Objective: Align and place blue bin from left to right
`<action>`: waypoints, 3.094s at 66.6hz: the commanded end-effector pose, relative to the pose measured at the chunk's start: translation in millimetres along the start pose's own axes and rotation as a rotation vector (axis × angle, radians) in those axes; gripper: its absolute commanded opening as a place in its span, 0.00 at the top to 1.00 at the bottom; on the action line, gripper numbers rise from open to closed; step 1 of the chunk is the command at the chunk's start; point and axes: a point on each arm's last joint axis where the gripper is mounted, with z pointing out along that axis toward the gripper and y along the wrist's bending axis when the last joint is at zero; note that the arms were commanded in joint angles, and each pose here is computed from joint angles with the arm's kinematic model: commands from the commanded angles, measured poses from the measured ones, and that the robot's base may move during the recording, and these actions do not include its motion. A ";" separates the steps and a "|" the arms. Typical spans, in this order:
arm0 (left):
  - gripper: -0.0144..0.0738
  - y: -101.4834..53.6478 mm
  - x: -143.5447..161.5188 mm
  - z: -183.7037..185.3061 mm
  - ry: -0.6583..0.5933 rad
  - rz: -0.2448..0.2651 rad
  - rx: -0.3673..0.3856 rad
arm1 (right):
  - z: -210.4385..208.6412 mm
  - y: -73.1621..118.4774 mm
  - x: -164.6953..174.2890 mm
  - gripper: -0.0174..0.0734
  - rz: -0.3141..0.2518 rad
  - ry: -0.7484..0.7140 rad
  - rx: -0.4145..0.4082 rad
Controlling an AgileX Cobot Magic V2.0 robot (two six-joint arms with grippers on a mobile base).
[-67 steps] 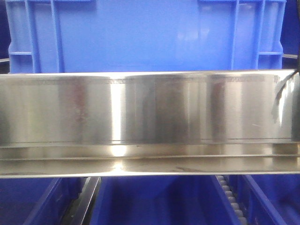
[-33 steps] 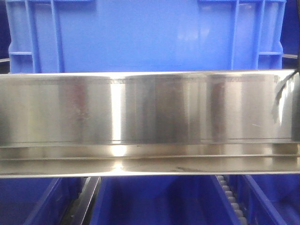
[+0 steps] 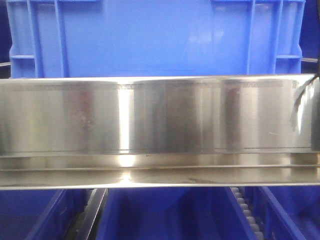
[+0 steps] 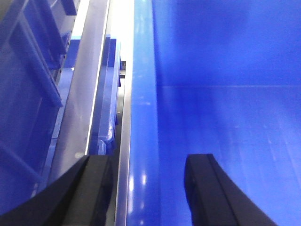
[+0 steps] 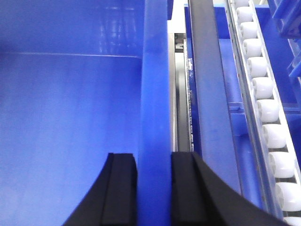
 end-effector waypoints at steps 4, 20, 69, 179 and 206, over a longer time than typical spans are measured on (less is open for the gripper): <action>0.54 2.4 -1.2 -1.1 0.004 -0.015 -0.005 | -4.8 -2.1 -4.1 0.89 -0.008 -0.028 0.004; 0.54 1.3 1.5 -1.1 0.034 -0.030 0.006 | -4.8 -2.1 -4.1 0.89 -0.008 -0.028 0.004; 0.96 1.5 1.9 -1.1 0.038 -0.030 0.004 | -4.9 -1.6 -5.5 0.89 -0.009 -0.044 -0.001; 0.96 -2.2 -9.7 -89.7 -0.037 -0.062 0.061 | -99.9 8.7 -8.6 0.90 0.077 -0.219 -0.061; 0.96 0.7 12.4 -147.3 -0.117 -0.078 0.090 | -134.3 4.0 31.3 0.90 0.088 -0.270 -0.054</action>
